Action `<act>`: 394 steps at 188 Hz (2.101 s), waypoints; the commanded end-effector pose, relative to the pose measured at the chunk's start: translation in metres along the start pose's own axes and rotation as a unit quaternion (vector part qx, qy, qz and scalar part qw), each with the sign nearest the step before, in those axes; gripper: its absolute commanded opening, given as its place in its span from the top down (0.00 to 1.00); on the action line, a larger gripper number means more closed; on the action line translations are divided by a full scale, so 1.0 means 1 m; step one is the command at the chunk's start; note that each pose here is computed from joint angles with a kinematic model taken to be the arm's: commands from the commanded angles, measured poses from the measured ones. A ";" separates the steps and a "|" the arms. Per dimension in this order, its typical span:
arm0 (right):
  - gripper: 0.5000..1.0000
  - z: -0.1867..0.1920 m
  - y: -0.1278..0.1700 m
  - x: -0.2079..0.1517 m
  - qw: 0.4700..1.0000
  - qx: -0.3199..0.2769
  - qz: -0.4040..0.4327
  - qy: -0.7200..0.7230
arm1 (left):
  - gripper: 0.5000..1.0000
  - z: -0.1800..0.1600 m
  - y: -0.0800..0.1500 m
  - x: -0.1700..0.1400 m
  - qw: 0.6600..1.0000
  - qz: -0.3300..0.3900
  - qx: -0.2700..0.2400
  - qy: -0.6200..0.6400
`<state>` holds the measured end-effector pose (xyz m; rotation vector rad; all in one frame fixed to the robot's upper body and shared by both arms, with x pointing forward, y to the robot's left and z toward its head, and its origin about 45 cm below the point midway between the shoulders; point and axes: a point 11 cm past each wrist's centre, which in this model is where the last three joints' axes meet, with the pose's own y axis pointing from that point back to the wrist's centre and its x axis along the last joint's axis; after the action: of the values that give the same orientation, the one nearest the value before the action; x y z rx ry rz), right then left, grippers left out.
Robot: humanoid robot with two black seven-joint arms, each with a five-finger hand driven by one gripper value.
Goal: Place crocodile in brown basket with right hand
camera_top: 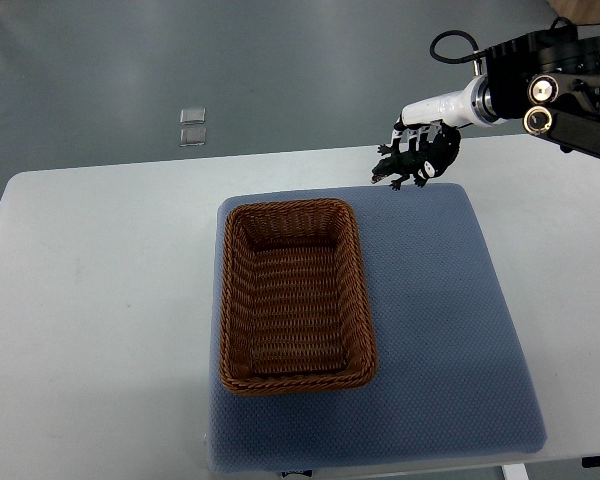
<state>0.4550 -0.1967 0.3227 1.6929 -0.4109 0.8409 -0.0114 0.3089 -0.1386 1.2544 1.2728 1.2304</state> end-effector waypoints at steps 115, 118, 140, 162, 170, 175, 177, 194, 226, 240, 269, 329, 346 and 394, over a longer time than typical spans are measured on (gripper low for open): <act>1.00 -0.160 -0.060 -0.060 0.987 0.146 -0.062 0.013 | 0.00 0.000 0.000 0.001 1.000 -0.003 0.001 0.003; 0.99 -0.162 -0.061 -0.062 0.987 0.147 -0.063 0.012 | 0.00 0.000 0.000 0.001 1.000 -0.003 0.001 0.003; 0.96 -0.165 -0.069 -0.071 0.987 0.147 -0.068 0.005 | 0.00 0.000 0.000 0.001 1.000 -0.003 0.001 0.003; 0.92 -0.169 -0.071 -0.077 0.986 0.150 -0.074 0.004 | 0.00 0.000 0.000 0.001 1.000 -0.004 0.001 0.003; 0.86 -0.169 -0.073 -0.078 0.986 0.149 -0.076 0.002 | 0.00 0.000 0.000 0.001 1.000 -0.003 0.001 0.004; 0.83 -0.168 -0.074 -0.079 0.986 0.148 -0.076 0.001 | 0.00 0.000 0.000 0.001 1.000 -0.004 0.001 0.003; 0.82 -0.168 -0.074 -0.079 0.986 0.147 -0.076 0.001 | 0.00 0.000 0.000 0.001 1.000 -0.004 0.001 0.003; 0.69 -0.165 -0.078 -0.086 0.986 0.144 -0.082 -0.006 | 0.00 0.000 0.000 0.001 1.000 -0.004 0.001 0.003; 0.42 -0.158 -0.082 -0.095 0.987 0.136 -0.091 -0.008 | 0.00 0.000 0.000 0.001 1.000 -0.004 0.001 0.003; 0.35 -0.155 -0.084 -0.095 0.987 0.132 -0.092 -0.007 | 0.00 0.000 0.000 0.001 1.000 -0.004 0.001 0.003; 0.21 -0.148 -0.083 -0.091 0.988 0.126 -0.089 -0.011 | 0.00 0.000 0.000 0.001 1.000 -0.003 0.001 0.004; 0.19 -0.120 -0.054 -0.021 0.989 0.131 -0.016 -0.069 | 0.00 0.000 0.000 0.001 1.000 -0.004 0.001 0.003; 0.19 -0.103 -0.041 0.000 0.982 0.147 0.011 -0.118 | 0.00 0.000 0.000 0.001 1.000 -0.003 0.001 0.003; 0.19 -0.044 -0.027 0.011 0.906 0.219 0.059 -0.356 | 0.00 0.000 0.000 0.001 1.000 -0.002 0.001 0.001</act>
<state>0.4620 -0.1251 0.3169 2.2515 -0.7067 0.5611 -0.0116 0.3097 -0.1386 1.2503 1.2802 1.2293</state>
